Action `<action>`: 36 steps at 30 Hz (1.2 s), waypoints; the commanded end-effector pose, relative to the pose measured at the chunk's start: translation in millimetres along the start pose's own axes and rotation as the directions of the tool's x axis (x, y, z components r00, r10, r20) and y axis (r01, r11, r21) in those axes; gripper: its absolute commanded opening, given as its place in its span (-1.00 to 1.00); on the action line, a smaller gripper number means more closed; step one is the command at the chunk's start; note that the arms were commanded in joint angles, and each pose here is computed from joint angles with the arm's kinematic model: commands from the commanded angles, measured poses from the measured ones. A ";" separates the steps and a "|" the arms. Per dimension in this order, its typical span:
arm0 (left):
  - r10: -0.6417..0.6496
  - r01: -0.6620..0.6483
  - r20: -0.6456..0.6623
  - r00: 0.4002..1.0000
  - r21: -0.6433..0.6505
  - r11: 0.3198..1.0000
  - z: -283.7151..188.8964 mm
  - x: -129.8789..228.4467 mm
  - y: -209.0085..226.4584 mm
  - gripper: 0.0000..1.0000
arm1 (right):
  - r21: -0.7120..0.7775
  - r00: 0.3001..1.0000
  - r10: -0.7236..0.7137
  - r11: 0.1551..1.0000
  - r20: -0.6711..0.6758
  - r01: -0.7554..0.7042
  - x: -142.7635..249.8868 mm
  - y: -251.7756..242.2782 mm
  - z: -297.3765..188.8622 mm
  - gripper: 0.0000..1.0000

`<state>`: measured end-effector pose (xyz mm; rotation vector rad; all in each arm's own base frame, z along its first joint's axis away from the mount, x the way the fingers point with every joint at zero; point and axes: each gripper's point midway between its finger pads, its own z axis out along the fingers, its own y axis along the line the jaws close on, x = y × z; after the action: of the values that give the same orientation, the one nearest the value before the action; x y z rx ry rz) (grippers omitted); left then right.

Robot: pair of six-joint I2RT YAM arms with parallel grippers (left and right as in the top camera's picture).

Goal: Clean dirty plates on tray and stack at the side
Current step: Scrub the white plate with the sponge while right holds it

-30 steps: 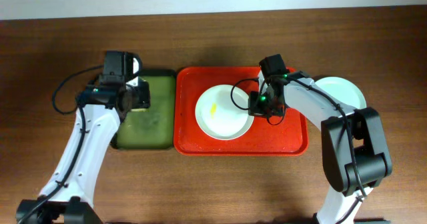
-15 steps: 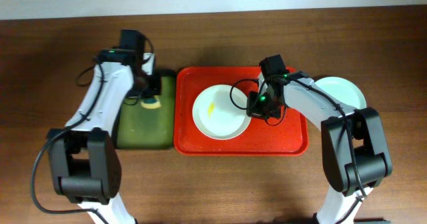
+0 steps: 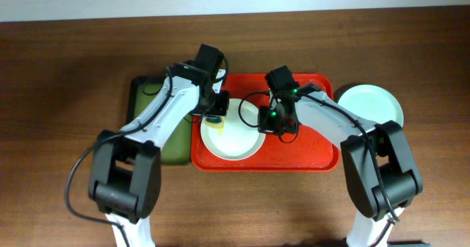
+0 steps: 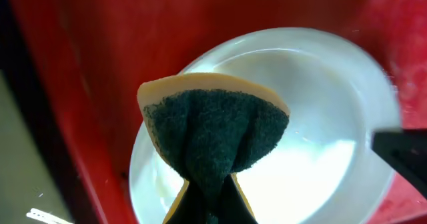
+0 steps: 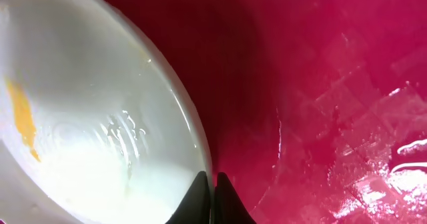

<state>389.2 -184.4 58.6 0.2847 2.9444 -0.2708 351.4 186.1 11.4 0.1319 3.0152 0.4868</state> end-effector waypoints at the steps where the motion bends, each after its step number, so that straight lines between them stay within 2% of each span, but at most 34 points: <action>1: -0.031 0.031 -0.053 0.998 -0.001 1.000 19.3 9.7 1.8 -1.00 | 0.028 0.999 0.042 0.999 -0.001 -0.042 2.4 -5.5 1.3 -0.92; 9: -0.084 0.084 -0.036 0.996 -0.002 0.996 50.5 24.3 9.5 -1.00 | 0.028 0.999 0.041 0.999 0.000 -0.041 2.3 -5.5 1.3 -0.92; 12: -0.060 0.060 -0.024 0.998 0.014 0.998 88.6 55.3 7.9 -1.00 | 0.028 0.999 0.041 0.999 -0.001 -0.041 2.4 -5.5 1.3 -0.91; 14: -0.024 0.026 -0.067 0.997 0.028 0.999 99.2 79.7 -5.0 -1.00 | 0.028 0.999 0.041 0.999 -0.001 -0.041 2.4 -5.5 1.3 -0.92; 17: -0.015 0.028 -0.122 0.992 0.104 0.994 84.3 77.4 -27.6 -1.00 | 0.028 0.999 0.041 0.999 0.000 -0.041 2.4 -5.2 1.4 -0.92; 19: 0.002 0.030 -0.127 0.992 0.251 0.967 59.0 56.9 -62.9 -1.00 | 0.028 0.999 0.041 0.999 -0.001 -0.041 2.5 -5.2 1.4 -0.92; 20: 0.005 0.029 -0.125 0.992 0.275 0.961 54.5 53.1 -68.2 -1.00 | 0.028 0.999 0.041 0.999 -0.001 -0.041 2.5 -5.2 1.4 -0.92; 23: -0.028 0.031 -0.062 0.998 0.034 0.999 21.8 16.3 -27.5 -1.00 | 0.028 0.999 0.040 0.999 -0.001 -0.040 2.5 -5.3 1.4 -0.92; 25: -0.027 0.025 -0.011 1.000 -0.128 0.991 -4.8 -2.8 -5.3 -1.00 | 0.028 0.999 0.040 0.999 -0.001 -0.040 2.5 -5.3 1.4 -0.92; 27: -0.026 0.024 -0.009 1.000 -0.178 0.984 -3.5 -1.2 3.7 -1.00 | 0.028 0.999 0.040 0.999 -0.001 -0.040 2.6 -5.3 1.4 -0.92; 30: -0.033 0.027 -0.033 0.999 -0.183 0.983 25.1 18.0 11.8 -1.00 | 0.028 0.999 0.040 0.999 -0.001 -0.040 2.5 -5.3 1.4 -0.92; 34: -0.102 0.099 -0.014 0.995 -0.137 0.986 75.3 49.1 18.6 -1.00 | 0.028 0.999 0.040 0.999 -0.001 -0.040 2.5 -5.3 1.4 -0.92; 36: -0.093 0.113 -0.138 0.986 0.150 0.982 78.4 71.0 -30.7 -1.00 | 0.028 0.999 0.040 0.999 -0.001 -0.040 2.5 -5.2 1.4 -0.92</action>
<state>379.7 -184.8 5.9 0.1595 2.8776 -0.1569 350.0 183.1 10.4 0.1848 3.0252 0.4681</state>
